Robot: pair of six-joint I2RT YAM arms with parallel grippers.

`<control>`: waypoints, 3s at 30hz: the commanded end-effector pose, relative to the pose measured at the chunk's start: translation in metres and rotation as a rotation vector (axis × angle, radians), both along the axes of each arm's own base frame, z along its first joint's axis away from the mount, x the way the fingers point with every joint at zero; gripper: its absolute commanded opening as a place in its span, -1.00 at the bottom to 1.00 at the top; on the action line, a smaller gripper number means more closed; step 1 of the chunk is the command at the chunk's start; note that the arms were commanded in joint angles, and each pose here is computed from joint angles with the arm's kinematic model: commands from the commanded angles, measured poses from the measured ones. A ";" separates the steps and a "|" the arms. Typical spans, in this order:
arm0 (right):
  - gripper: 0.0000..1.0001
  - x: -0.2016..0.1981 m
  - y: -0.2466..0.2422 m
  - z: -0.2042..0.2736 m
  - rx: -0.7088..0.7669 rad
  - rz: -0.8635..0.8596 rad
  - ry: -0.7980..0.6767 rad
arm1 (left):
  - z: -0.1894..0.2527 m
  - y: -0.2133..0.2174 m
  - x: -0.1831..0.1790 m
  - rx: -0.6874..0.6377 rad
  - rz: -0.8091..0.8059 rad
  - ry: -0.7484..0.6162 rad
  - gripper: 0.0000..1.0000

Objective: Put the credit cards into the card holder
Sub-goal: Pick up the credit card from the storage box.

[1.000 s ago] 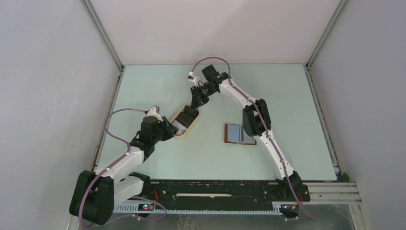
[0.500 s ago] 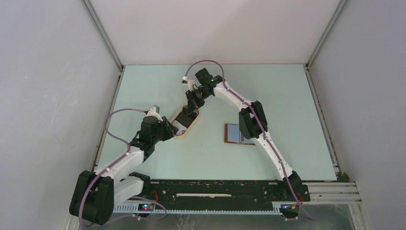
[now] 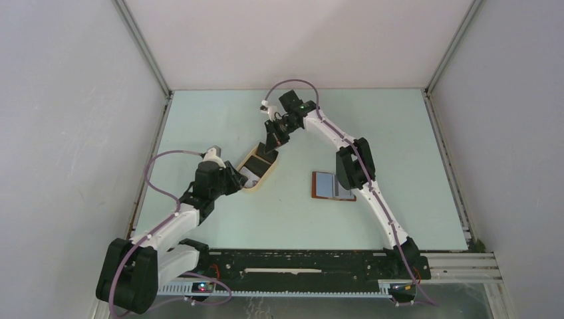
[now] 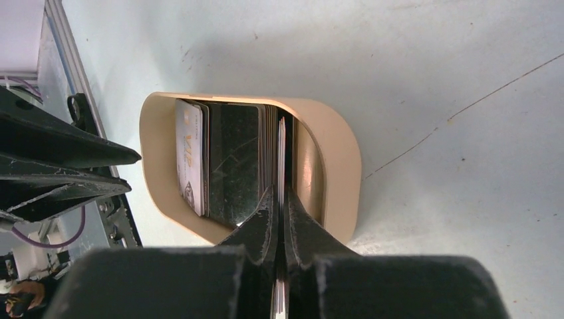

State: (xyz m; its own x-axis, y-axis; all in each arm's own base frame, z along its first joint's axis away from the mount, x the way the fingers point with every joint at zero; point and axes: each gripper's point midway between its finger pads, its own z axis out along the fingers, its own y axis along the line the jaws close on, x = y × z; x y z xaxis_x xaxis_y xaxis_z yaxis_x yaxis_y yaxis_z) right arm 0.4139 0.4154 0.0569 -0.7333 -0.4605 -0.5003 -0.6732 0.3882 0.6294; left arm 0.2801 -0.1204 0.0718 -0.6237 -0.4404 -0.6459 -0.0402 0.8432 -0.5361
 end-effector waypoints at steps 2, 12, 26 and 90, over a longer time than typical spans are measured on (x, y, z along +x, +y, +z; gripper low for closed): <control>-0.84 0.005 0.002 0.051 0.099 0.018 -0.044 | 0.022 -0.002 0.009 -0.023 -0.004 -0.065 -0.30; -0.59 -0.003 0.007 0.034 0.125 0.022 0.051 | 0.022 -0.003 0.009 -0.027 -0.005 -0.064 -0.31; -0.76 0.001 0.004 0.031 0.108 0.003 0.044 | 0.024 -0.003 0.009 -0.030 -0.009 -0.070 -0.30; -0.75 -0.071 -0.010 0.011 -0.001 -0.102 0.108 | 0.049 -0.035 -0.025 -0.269 -0.149 -0.195 -0.31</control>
State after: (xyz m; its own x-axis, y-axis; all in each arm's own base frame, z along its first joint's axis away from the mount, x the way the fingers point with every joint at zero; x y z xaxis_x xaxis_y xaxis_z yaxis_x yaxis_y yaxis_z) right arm 0.3424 0.3979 0.0487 -0.8506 -0.3621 -0.3813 -0.5227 0.5030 0.6884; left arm 0.2562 -0.1527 0.1157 -0.5823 -0.5165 -0.6278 0.1658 0.6805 -0.7137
